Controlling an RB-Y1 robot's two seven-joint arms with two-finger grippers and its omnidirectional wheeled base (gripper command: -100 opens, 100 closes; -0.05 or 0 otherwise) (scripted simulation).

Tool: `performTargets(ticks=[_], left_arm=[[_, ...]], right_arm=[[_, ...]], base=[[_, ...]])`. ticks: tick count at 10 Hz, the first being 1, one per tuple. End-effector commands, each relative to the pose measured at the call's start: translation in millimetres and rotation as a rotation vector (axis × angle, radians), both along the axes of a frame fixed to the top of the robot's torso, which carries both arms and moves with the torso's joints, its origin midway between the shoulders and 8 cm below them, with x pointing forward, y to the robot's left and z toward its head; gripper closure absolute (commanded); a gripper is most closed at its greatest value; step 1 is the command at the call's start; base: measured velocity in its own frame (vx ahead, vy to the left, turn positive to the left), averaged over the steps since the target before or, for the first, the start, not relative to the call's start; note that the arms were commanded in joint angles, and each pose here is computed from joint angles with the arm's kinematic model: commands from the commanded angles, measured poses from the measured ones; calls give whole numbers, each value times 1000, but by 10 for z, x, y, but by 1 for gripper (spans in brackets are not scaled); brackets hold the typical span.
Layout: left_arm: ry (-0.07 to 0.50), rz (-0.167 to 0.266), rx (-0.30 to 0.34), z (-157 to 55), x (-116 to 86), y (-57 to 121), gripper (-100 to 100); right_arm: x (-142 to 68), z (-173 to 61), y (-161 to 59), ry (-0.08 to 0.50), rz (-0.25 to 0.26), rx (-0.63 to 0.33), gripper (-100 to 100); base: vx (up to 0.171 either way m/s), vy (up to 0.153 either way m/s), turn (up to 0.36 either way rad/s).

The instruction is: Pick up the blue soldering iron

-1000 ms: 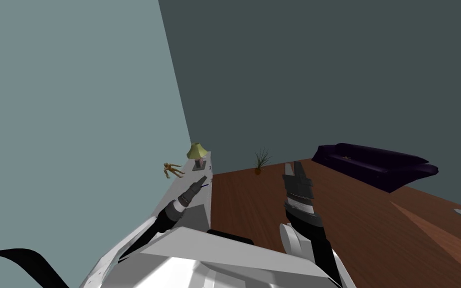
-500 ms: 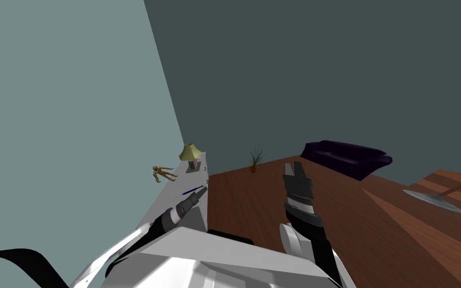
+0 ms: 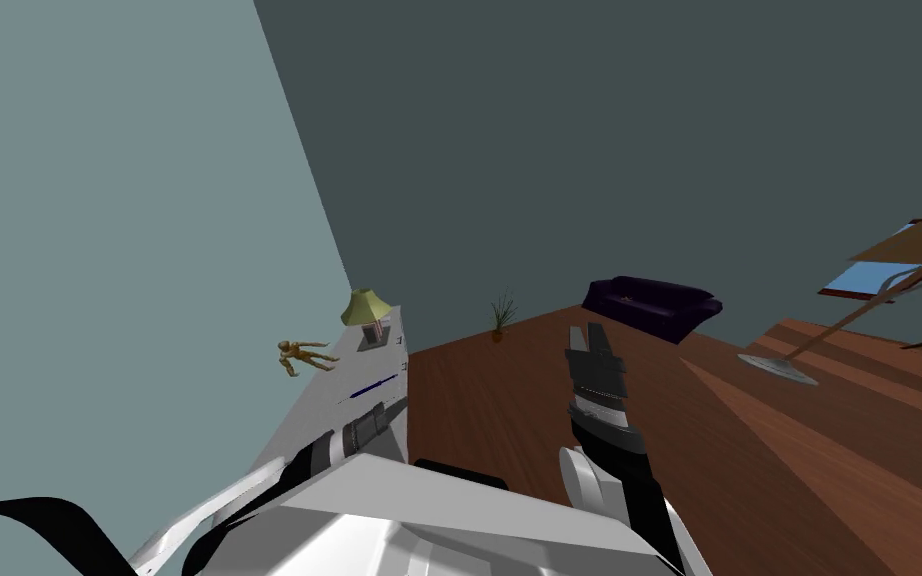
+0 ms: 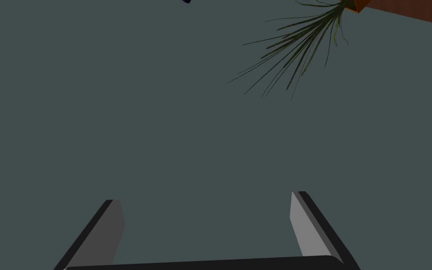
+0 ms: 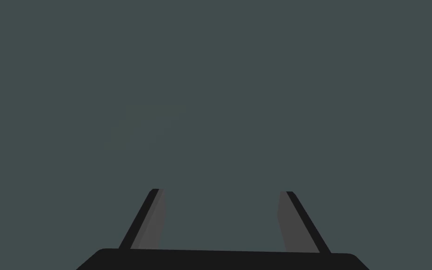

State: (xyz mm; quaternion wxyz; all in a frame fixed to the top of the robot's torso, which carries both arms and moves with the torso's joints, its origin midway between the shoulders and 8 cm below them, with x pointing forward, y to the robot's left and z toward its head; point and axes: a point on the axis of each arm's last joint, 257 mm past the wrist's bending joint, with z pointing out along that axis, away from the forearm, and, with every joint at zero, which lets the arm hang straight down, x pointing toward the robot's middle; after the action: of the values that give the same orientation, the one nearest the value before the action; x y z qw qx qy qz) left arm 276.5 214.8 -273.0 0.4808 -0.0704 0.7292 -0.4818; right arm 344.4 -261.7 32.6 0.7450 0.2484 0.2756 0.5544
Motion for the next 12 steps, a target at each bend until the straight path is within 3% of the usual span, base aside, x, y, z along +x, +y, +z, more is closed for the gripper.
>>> performTargets(ticks=[1, 2, 3, 4, 5, 6, 8, 9, 12], left_arm=[[11, -11, 18, -19, -7, 50, -100], [67, -37, 67, -253, -152, 125, -100], [70, -46, 81, -260, -163, 156, -100], [123, -67, 123, -480, -310, 233, -100], [128, -80, 147, -488, -327, 291, -100], [180, -99, 189, -694, -479, 384, -100], [186, -112, 214, -698, -497, 455, -100], [238, -135, 266, -889, -659, 591, -100], [297, -172, 354, -1055, -840, 858, -100]], right_arm=[[0, 0, 0, 0, 0, 0, 0], [0, 0, 0, 0, 0, 0, 0], [0, 0, 1, 0, 0, 0, 0], [0, 0, 0, 0, 0, 0, 0], [0, 0, 0, 0, 0, 0, 0], [0, 0, 0, 0, 0, 0, 0], [0, 0, 0, 0, 0, 0, 0], [0, 0, 0, 0, 0, 0, 0], [0, 0, 0, 0, 0, 0, 0]], base=[[-2, -4, 47], [-1, -16, -211], [-2, -11, -129], [0, -16, -231], [0, -9, -111], [1, -16, -195], [1, -5, -65], [5, -11, -268], [4, -4, -145]])
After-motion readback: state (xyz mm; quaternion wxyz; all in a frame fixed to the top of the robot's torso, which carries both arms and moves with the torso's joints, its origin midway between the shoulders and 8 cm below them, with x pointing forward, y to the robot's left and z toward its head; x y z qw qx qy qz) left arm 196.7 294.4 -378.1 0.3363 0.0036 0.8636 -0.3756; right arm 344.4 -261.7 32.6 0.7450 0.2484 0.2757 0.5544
